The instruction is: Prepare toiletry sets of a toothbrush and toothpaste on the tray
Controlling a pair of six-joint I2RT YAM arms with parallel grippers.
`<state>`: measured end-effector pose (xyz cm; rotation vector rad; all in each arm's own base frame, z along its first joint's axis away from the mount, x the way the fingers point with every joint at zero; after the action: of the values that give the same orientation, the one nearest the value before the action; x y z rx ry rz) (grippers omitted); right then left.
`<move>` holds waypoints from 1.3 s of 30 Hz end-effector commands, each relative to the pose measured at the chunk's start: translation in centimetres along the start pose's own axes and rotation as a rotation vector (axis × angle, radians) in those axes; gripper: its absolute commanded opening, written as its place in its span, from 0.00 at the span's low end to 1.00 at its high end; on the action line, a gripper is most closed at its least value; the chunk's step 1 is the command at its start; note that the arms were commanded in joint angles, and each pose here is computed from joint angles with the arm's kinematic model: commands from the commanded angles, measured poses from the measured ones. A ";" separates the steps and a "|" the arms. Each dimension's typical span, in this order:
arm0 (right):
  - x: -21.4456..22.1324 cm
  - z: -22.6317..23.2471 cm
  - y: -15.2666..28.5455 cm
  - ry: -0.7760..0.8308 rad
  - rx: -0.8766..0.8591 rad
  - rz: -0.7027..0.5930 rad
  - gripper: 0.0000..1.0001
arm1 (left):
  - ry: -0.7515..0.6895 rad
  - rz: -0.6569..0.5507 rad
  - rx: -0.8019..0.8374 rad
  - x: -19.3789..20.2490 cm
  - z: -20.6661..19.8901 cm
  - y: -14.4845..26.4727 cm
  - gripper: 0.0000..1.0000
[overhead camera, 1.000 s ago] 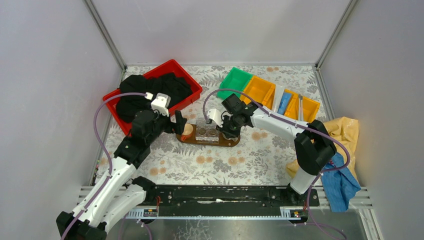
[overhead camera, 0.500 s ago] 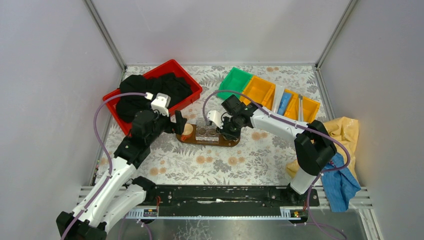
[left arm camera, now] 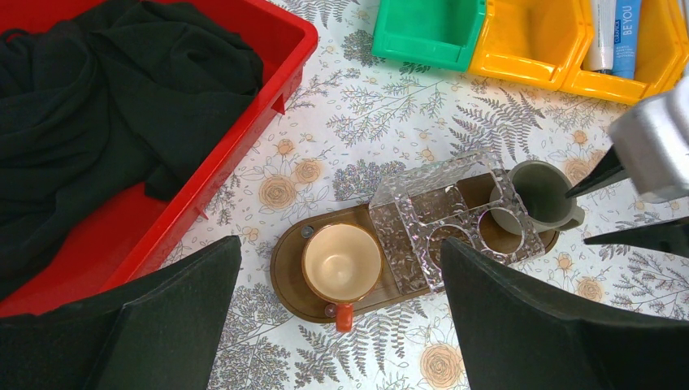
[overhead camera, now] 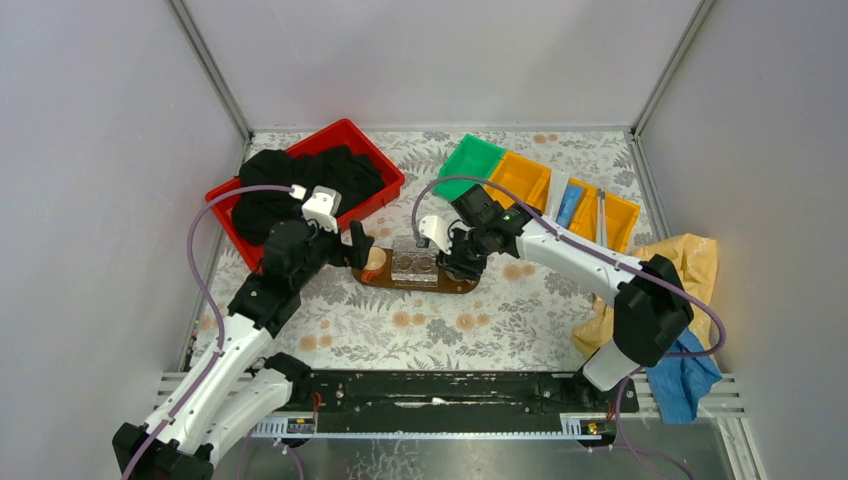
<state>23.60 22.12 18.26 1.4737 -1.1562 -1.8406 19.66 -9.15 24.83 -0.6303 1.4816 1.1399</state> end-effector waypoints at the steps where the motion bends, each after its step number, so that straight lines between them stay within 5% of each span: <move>1: -0.6 0.9 2.2 0.067 -0.012 -0.041 0.49 | -0.019 -0.060 -0.024 -0.7 0.4 -0.1 1.00; 8: 0.2 -0.4 4.6 0.007 -0.047 -0.143 0.49 | -0.017 -0.062 -0.019 -0.7 0.4 -0.1 1.00; 20: 6.0 -8.9 11.0 -0.517 0.173 -0.543 0.62 | -0.013 -0.077 -0.004 -0.9 0.2 0.1 1.00; 30: 10.1 -16.7 12.9 -1.004 0.471 -0.606 0.64 | -0.010 -0.086 0.010 -1.0 0.1 0.2 1.00; 39: 13.6 -22.6 13.1 -1.188 0.510 -0.642 0.52 | -0.009 -0.093 0.017 -1.1 0.0 0.3 1.00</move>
<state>37.10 -0.42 19.81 0.8809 -1.9069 -3.1421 19.37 -9.18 25.20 -0.6337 1.4791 1.1130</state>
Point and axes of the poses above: each gripper's point midway between its finger pads, its own y axis back along the fingers, its own z axis along the line the jaws close on, x = y × z, the point moved 9 cm from there along y, back along the fingers, and after that the axes turned 11 degrees about -y, right-handed, at the moved point
